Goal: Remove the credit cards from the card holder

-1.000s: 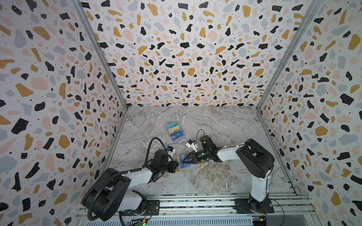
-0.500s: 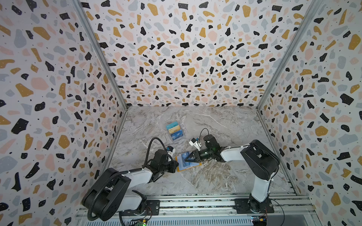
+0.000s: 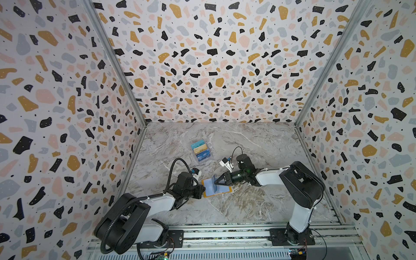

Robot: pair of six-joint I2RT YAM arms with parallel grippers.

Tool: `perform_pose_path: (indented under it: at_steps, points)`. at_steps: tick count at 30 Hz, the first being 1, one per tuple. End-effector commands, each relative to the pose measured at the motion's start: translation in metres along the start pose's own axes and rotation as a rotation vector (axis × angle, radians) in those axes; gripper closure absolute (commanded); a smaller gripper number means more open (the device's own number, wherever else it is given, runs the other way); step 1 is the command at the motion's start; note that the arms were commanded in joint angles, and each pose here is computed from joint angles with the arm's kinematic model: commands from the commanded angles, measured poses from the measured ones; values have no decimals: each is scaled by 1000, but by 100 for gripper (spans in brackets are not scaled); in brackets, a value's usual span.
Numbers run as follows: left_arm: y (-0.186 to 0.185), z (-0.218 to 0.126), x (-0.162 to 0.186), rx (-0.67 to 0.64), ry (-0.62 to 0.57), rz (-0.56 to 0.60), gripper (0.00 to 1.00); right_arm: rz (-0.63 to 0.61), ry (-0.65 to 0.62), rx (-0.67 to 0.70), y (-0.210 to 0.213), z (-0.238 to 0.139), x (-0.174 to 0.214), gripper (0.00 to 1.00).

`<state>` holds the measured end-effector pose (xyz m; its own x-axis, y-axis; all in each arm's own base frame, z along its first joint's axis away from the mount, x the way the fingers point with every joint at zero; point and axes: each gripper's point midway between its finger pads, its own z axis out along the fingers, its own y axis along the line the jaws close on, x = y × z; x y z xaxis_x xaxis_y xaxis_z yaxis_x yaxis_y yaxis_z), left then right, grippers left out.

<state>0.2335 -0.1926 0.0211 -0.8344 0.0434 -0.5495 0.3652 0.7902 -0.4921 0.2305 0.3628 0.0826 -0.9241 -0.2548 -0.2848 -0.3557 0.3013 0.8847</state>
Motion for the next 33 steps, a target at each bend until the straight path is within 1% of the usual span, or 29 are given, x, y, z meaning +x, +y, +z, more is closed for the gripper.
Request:
perform_pose_path:
  at_steps: [1,10,19,22,25,28,33]
  points:
    - [10,-1,20,-35,55,-15,100,-24,-10,14,4,-5,-3,78]
    - [10,-1,21,-34,56,-16,100,-24,-3,126,-10,-7,-5,86]
    - [9,-2,20,-32,53,-15,100,-44,-8,189,-10,-15,-6,97]
    - [7,-2,18,-27,45,-11,100,-55,-10,222,-11,-18,-7,98]
    - [5,-4,14,-18,35,-3,93,-70,-10,271,-13,-24,-9,99]
    - [-3,-7,7,11,10,22,82,-89,-12,325,-15,-30,-10,99]
    - [-17,-25,-15,33,-82,77,70,-137,-32,358,-7,-44,-16,100]
